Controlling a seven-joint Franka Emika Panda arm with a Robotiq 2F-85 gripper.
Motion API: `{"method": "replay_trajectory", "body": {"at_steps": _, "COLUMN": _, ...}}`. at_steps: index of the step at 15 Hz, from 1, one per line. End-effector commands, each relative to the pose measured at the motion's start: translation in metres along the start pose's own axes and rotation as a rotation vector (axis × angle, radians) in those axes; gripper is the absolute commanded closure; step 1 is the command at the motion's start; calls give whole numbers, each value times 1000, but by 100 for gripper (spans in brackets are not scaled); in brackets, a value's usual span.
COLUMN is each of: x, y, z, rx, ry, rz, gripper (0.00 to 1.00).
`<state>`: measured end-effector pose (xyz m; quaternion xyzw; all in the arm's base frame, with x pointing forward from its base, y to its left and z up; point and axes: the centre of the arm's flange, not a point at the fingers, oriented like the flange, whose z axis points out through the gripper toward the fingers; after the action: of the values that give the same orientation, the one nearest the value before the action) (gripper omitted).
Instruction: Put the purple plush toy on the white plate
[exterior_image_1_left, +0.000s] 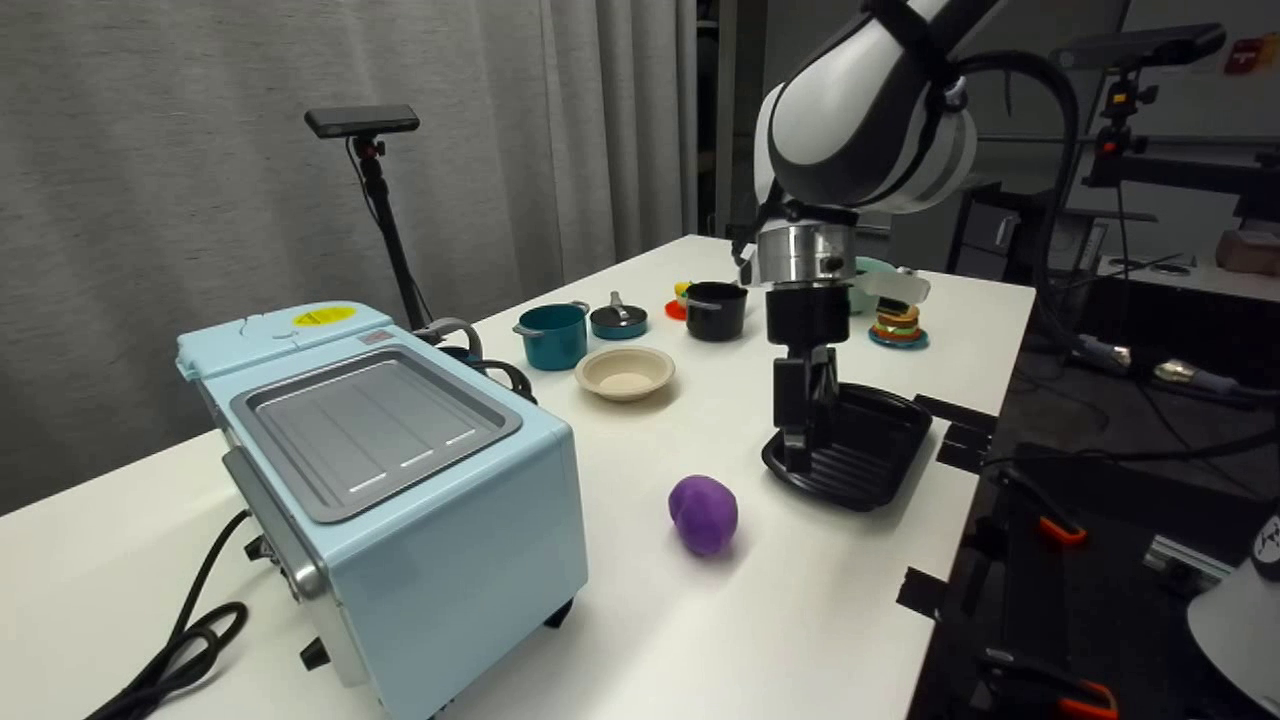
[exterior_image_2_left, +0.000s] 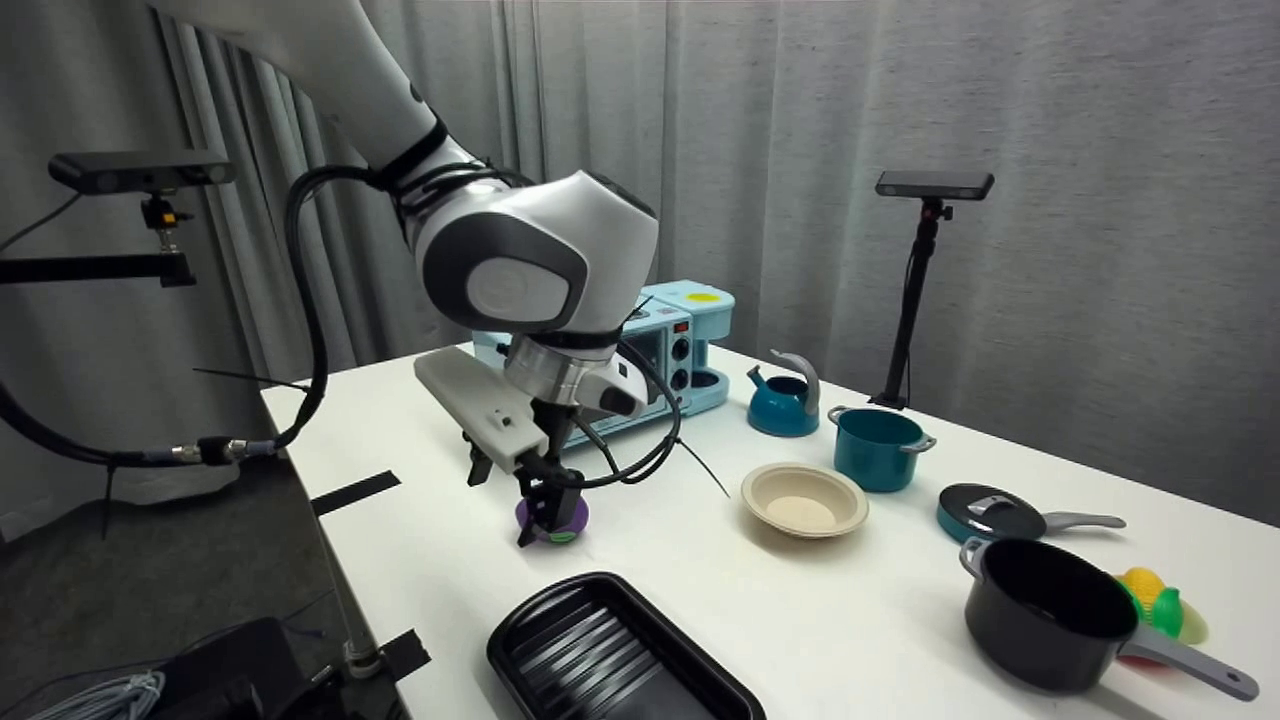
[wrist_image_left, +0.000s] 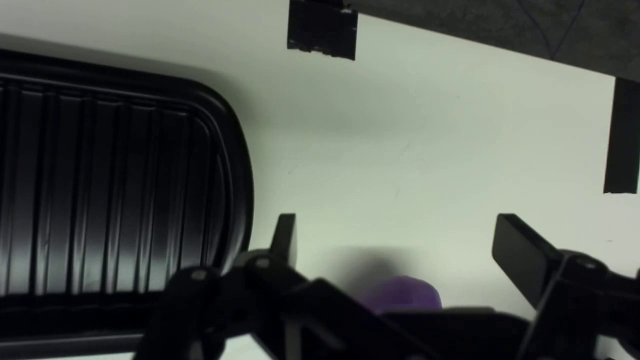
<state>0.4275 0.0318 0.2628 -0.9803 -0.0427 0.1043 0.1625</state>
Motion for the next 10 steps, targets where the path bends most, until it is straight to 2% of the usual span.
{"method": "replay_trajectory", "body": {"at_steps": 1, "x": 3, "y": -2, "z": 5, "rx": -9, "ry": 7, "rz": -6, "gripper": 0}}
{"method": "replay_trajectory", "body": {"at_steps": 6, "x": 5, "y": -4, "z": 10, "rx": -16, "ry": 10, "rz": -13, "gripper": 0}}
{"method": "replay_trajectory", "body": {"at_steps": 10, "x": 22, "y": 2, "z": 30, "rx": 33, "ry": 116, "rz": -26, "gripper": 0}}
